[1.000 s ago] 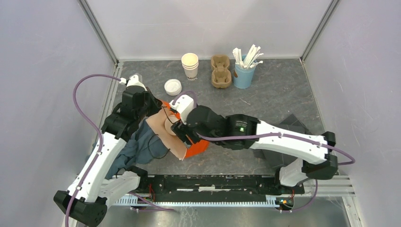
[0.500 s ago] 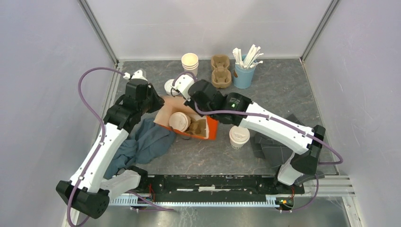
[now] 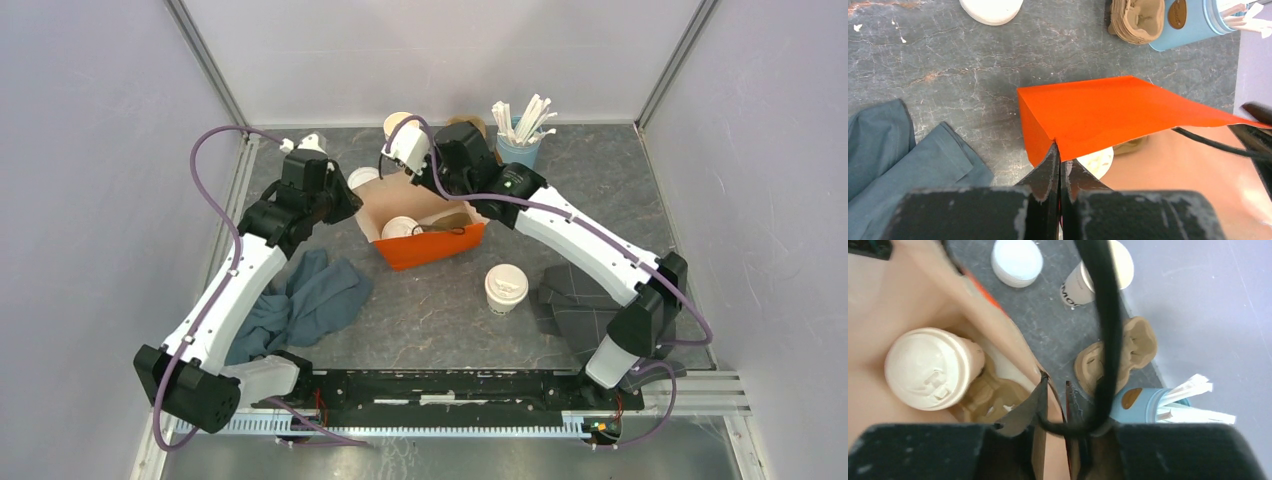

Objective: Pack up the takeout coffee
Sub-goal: Adjust the takeout bag at the center of the board.

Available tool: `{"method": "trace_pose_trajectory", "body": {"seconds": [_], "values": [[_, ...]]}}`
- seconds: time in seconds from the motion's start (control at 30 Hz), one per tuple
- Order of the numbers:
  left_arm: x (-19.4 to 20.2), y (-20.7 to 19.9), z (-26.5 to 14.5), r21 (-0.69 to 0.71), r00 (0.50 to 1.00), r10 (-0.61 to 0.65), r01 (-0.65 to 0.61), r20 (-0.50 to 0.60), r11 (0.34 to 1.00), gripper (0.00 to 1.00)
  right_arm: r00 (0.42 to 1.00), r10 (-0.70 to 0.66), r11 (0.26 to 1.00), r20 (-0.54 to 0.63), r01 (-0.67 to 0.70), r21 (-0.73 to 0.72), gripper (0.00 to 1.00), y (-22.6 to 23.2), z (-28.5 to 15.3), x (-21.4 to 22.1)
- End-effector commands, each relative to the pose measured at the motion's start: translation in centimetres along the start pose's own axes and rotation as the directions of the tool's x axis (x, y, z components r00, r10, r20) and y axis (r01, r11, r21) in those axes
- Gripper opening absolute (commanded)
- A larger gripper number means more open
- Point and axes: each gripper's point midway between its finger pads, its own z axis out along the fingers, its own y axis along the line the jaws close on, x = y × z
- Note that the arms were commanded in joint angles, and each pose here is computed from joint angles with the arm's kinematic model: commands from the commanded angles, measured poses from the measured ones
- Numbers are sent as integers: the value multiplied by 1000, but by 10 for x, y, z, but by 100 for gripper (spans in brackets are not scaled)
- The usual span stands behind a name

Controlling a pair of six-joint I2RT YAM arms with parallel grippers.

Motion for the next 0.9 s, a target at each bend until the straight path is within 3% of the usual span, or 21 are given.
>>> {"method": "trace_pose_trajectory", "body": {"seconds": [0.0,0.03,0.1,0.17,0.23,0.37,0.5,0.63,0.7,0.77,0.87], "values": [[-21,-15,-2,39,997,-35,32,67,999,2,996,-25,998,90,19,65,32,-30,4,-27],[-24,-11,-3,21,996,-40,39,81,999,2,997,-11,998,76,6,67,38,-30,2,-25],[-29,-9,-3,9,992,-49,48,112,999,2,995,86,993,42,-89,73,64,-30,-9,-21],[-34,-7,-4,-1,989,-62,63,138,998,2,980,198,974,-10,-195,115,81,-37,-26,-15],[-41,-4,-5,-20,982,-78,83,173,996,2,938,342,931,-54,-331,152,90,-38,-47,-10],[-49,-3,-6,-28,971,-110,119,212,993,2,858,498,866,-126,-484,125,98,-20,-82,3],[-44,-7,-3,-8,974,-126,130,189,991,2,784,611,790,-104,-613,24,98,2,-119,-4],[-35,-10,-1,10,978,-132,132,162,991,2,690,722,632,-58,-692,-349,98,58,-142,-48],[-34,-10,-2,13,979,-127,127,158,992,2,638,767,543,-61,-698,-467,93,82,-149,-65],[-33,-11,-2,18,981,-116,114,154,993,2,624,780,498,-46,-663,-559,87,97,-156,-86],[-33,-13,-4,28,982,-109,106,153,994,2,644,764,507,-30,-629,-588,82,110,-158,-104]]}}
